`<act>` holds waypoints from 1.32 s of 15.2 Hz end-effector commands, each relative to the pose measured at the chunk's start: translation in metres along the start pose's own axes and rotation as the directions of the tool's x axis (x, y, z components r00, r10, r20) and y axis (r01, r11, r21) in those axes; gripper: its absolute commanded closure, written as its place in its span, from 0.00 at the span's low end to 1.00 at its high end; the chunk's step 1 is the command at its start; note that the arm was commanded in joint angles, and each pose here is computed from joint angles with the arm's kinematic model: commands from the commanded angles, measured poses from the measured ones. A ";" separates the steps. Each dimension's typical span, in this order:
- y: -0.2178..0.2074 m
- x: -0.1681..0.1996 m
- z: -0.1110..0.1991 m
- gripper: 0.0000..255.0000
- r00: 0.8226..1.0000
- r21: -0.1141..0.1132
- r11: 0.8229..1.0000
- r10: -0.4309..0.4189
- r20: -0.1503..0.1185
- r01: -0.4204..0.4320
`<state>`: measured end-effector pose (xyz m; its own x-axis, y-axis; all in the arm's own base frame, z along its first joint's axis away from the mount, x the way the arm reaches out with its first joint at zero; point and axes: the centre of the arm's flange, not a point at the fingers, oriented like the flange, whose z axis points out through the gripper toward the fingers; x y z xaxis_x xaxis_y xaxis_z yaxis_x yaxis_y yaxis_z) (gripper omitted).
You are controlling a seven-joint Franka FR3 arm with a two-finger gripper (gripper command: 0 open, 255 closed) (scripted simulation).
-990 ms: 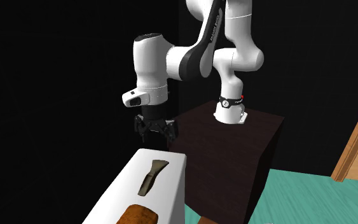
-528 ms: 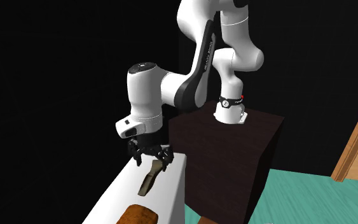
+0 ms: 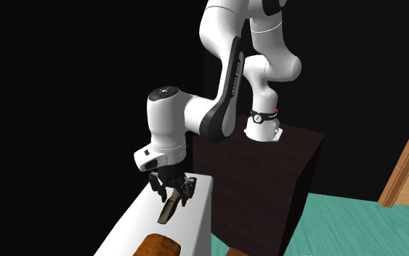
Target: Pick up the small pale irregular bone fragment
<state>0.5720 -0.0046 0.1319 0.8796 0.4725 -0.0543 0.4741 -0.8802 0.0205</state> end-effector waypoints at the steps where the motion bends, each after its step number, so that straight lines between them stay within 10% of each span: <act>1: 0.000 0.000 0.001 1.00 1.000 0.000 1.000 0.000 0.000 0.000; 20: 0.002 -0.004 -0.057 1.00 1.000 0.000 1.000 0.000 0.000 0.000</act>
<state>0.5721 -0.0054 0.1821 0.8797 0.4724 -0.0538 0.4740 -0.8803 0.0208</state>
